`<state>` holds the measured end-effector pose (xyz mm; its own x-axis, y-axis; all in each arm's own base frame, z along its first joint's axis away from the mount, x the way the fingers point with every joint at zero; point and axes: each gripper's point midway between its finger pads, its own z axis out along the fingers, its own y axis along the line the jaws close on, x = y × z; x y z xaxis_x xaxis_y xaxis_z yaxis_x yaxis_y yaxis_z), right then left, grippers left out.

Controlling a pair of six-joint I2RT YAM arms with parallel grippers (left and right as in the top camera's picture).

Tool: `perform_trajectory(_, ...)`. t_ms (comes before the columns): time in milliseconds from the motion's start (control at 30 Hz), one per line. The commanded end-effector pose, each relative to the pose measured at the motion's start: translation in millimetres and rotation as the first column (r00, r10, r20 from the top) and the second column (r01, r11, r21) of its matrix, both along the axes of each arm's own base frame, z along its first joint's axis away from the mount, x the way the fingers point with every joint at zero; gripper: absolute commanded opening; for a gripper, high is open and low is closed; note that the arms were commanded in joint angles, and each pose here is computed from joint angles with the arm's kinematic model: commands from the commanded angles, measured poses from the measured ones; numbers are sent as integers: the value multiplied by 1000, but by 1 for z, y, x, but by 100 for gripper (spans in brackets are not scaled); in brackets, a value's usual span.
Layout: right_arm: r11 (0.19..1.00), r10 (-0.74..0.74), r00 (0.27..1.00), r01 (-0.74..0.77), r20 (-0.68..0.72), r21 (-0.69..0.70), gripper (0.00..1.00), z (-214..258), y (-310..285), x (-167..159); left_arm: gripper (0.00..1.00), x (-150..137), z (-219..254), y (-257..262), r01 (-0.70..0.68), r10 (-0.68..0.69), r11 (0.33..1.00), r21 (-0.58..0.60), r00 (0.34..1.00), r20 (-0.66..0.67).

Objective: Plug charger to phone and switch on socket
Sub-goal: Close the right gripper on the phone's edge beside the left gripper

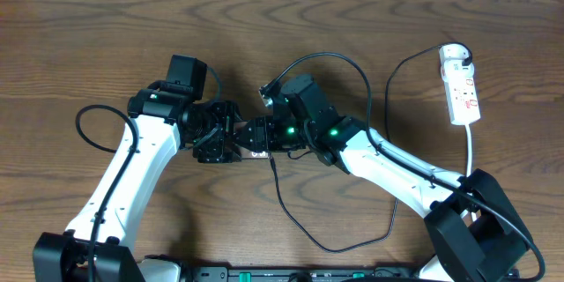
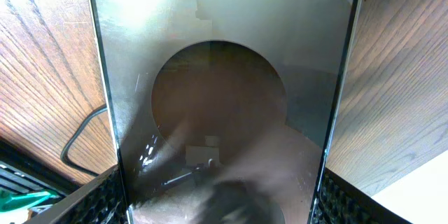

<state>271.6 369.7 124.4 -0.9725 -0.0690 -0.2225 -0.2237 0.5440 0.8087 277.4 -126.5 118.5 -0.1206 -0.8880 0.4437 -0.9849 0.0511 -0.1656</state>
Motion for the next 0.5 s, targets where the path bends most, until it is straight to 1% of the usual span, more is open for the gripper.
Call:
perform_trajectory(0,1000,-1,1000,1,15,8,26,5,3,4,7,4,9,-5,3,-2,1000,-25,1000,18)
perform_trajectory(67,1000,-1,1000,1,15,8,22,5,3,4,8,4,9,-5,3,-2,1000,-25,1000,17)
perform_trajectory(467,1000,0,1000,0,15,8,18,5,3,4,7,4,9,-5,3,-2,1000,-25,1000,18)
